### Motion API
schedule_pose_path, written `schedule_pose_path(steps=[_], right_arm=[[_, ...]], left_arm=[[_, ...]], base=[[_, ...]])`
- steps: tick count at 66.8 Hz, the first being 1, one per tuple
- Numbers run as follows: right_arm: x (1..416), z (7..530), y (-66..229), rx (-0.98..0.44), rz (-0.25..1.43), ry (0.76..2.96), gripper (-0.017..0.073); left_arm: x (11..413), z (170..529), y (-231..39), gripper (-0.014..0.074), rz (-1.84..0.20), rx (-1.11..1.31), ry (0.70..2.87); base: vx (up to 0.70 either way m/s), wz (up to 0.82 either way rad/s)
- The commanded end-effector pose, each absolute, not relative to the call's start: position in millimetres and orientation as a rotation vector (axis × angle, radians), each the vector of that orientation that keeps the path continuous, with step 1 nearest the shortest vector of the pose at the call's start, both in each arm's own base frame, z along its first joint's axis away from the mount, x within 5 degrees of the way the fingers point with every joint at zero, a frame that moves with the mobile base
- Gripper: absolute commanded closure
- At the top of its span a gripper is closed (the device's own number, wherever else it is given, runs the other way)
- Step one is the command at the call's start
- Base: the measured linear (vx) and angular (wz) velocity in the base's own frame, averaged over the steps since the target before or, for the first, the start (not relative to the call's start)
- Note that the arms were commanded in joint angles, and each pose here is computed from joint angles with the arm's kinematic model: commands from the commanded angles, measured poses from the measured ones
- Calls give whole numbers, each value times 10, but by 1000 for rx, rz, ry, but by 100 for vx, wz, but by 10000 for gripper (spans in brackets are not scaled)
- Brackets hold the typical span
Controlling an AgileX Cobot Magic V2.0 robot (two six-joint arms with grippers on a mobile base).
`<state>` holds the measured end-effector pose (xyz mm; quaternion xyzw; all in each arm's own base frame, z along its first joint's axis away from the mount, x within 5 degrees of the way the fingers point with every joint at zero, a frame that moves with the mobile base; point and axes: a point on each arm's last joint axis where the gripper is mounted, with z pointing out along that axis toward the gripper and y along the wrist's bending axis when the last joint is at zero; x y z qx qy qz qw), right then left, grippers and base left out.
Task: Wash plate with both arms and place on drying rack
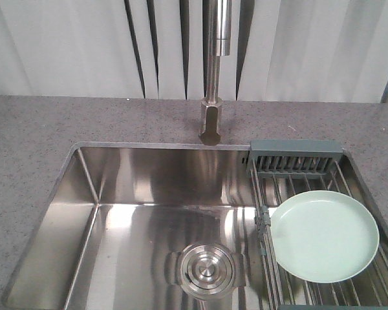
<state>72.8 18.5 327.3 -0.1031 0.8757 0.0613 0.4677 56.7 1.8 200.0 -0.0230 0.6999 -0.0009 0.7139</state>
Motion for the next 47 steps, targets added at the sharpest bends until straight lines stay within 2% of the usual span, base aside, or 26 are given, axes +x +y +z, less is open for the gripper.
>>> schedule_pose_path(steps=[1,13,21,32,47], right_arm=[[762,3397,170,-232,126,1994,568],[692,2949,61,-91,32,1705,568],[635,2567,24,-46,3,1546,568],[589,2186,9,-29,-7,1492,568],[560,2056,7,-26,-5,1473,568]], left_arm=[[532,2186,16,600,-11,-53,1429],[532,2186,16,600,-11,-53,1429],[532,2186,16,600,-11,-53,1429],[532,2186,16,600,-11,-53,1429],[532,2186,16,600,-11,-53,1429]], base=[[0,0],[0,0],[0,0],[0,0],[0,0]])
